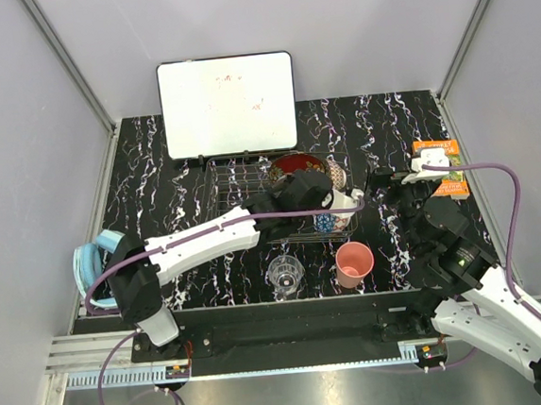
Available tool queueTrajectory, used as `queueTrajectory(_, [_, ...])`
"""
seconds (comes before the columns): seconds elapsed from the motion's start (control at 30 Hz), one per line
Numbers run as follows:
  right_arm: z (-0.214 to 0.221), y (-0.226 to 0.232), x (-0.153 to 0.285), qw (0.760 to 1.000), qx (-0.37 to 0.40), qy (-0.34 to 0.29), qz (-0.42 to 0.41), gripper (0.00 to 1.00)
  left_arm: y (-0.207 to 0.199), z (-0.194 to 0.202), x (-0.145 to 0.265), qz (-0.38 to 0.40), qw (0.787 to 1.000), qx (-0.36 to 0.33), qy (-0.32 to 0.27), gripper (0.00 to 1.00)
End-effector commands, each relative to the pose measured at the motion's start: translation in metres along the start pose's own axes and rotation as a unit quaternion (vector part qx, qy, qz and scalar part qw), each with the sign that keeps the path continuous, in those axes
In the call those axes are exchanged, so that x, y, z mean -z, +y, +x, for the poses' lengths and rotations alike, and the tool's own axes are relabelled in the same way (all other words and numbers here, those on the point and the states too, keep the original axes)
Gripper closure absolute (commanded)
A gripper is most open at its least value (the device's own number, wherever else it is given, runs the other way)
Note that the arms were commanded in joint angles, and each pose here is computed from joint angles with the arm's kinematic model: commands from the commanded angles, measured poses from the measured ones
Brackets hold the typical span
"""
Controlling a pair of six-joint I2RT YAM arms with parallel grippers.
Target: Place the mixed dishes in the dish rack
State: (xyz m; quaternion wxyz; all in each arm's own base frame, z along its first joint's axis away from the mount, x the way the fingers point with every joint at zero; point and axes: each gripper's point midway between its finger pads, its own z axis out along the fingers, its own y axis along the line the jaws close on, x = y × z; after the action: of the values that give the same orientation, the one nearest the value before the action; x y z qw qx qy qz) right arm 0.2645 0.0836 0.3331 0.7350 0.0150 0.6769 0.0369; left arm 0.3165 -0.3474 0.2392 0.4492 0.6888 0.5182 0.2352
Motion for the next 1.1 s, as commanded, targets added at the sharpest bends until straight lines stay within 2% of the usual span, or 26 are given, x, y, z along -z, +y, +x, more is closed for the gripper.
queueTrajectory(0.0, [-0.011,0.003,0.001,1.0,-0.022,-0.018,-0.007,0.0,0.007,-0.01,-0.005,-0.025,1.0,0.002,-0.006,1.0])
queueTrajectory(0.63, [-0.014,0.003,0.0,1.0,-0.023,-0.02,-0.007,0.0,-0.058,-0.005,-0.003,0.026,1.0,-0.006,0.008,1.0])
queueTrajectory(0.7, [-0.015,0.003,0.0,0.999,-0.024,-0.021,-0.007,0.0,-0.06,-0.004,-0.004,0.027,1.0,-0.005,0.014,0.86])
queueTrajectory(0.73, [-0.015,0.002,0.001,0.999,-0.024,-0.021,-0.005,0.0,-0.059,-0.004,-0.003,0.027,1.0,-0.004,0.016,0.69])
queueTrajectory(0.83, [-0.015,0.001,0.001,0.999,-0.025,-0.022,-0.003,0.0,-0.053,-0.006,-0.001,0.023,1.0,0.007,0.015,0.52])
queueTrajectory(1.07, [-0.007,-0.004,-0.001,1.0,-0.024,-0.009,0.017,0.0,-0.022,-0.011,0.019,0.004,0.999,0.041,0.014,0.36])
